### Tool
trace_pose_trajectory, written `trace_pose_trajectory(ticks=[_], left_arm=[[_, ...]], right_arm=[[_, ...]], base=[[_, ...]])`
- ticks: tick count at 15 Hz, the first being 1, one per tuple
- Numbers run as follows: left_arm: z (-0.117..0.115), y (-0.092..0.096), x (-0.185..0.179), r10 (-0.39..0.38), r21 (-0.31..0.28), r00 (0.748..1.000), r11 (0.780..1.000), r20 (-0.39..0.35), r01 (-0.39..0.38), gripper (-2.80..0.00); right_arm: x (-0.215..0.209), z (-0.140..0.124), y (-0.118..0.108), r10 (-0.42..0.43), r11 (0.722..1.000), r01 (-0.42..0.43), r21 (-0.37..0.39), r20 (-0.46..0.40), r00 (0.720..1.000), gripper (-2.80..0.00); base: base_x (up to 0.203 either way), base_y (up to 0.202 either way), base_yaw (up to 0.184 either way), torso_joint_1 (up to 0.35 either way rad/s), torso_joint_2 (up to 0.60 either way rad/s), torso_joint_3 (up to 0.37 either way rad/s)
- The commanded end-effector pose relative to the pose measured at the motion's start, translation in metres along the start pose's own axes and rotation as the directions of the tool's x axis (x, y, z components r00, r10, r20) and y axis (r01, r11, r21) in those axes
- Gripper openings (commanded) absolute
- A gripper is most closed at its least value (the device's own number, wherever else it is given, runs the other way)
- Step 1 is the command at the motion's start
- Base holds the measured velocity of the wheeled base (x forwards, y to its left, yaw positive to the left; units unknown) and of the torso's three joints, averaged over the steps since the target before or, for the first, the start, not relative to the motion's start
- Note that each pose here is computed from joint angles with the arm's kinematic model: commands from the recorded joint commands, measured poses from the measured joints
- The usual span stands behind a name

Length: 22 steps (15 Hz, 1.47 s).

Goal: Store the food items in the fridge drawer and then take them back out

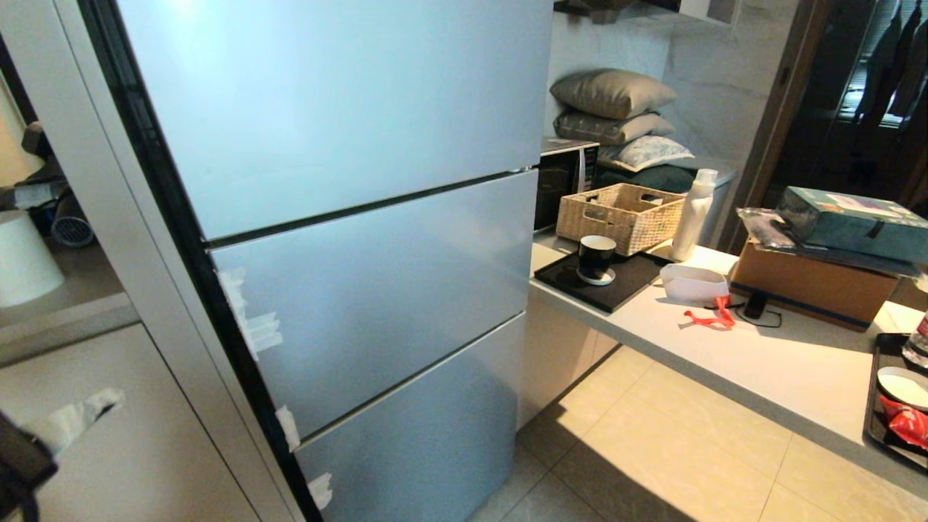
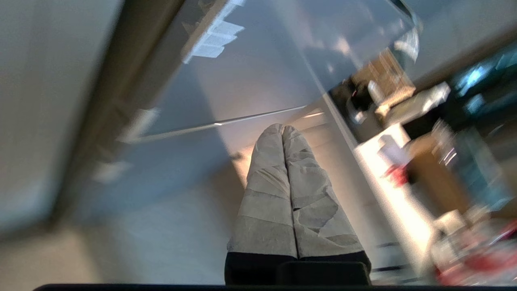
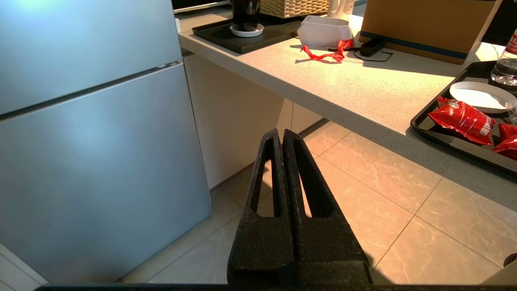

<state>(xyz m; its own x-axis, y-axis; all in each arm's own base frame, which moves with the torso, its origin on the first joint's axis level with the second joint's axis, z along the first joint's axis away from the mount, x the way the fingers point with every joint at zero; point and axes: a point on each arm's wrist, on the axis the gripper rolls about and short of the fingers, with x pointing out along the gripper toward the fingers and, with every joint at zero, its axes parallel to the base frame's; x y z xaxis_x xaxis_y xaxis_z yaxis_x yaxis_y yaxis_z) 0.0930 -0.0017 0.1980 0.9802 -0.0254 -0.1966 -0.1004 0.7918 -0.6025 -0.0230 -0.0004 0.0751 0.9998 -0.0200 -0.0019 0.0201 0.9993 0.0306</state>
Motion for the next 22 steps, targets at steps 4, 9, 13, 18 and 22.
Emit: trace_pose_trajectory(ticks=[4, 9, 13, 18, 22], left_arm=[[-0.002, 0.007, 0.111, 0.091, -0.21, 0.991, 0.972, -0.094, -0.109, -2.8], [0.023, 0.017, 0.129, 0.131, -0.326, 0.991, 0.938, 0.018, -0.118, -2.8], [0.03, 0.022, 0.137, 0.142, -0.347, 0.988, 0.931, 0.056, -0.114, -2.8], [0.023, 0.032, 0.17, 0.121, -0.361, 0.991, 0.928, 0.064, -0.091, -2.8], [0.02, 0.033, 0.184, 0.096, -0.39, 0.992, 0.919, 0.075, -0.06, -2.8]], right_arm=[[0.0, 0.0, 0.0, 0.0, 1.0, 0.0, 0.0, -0.004, 1.0, -2.8], [0.0, 0.0, 0.0, 0.0, 1.0, 0.0, 0.0, -0.003, 1.0, -2.8], [0.0, 0.0, 0.0, 0.0, 1.0, 0.0, 0.0, -0.004, 1.0, -2.8], [0.0, 0.0, 0.0, 0.0, 1.0, 0.0, 0.0, -0.001, 1.0, -2.8], [0.0, 0.0, 0.0, 0.0, 1.0, 0.0, 0.0, -0.004, 1.0, -2.8]], base=[[0.0, 0.0, 0.0, 0.0, 0.0, 0.0], [0.0, 0.0, 0.0, 0.0, 0.0, 0.0], [0.0, 0.0, 0.0, 0.0, 0.0, 0.0], [0.0, 0.0, 0.0, 0.0, 0.0, 0.0], [0.0, 0.0, 0.0, 0.0, 0.0, 0.0]])
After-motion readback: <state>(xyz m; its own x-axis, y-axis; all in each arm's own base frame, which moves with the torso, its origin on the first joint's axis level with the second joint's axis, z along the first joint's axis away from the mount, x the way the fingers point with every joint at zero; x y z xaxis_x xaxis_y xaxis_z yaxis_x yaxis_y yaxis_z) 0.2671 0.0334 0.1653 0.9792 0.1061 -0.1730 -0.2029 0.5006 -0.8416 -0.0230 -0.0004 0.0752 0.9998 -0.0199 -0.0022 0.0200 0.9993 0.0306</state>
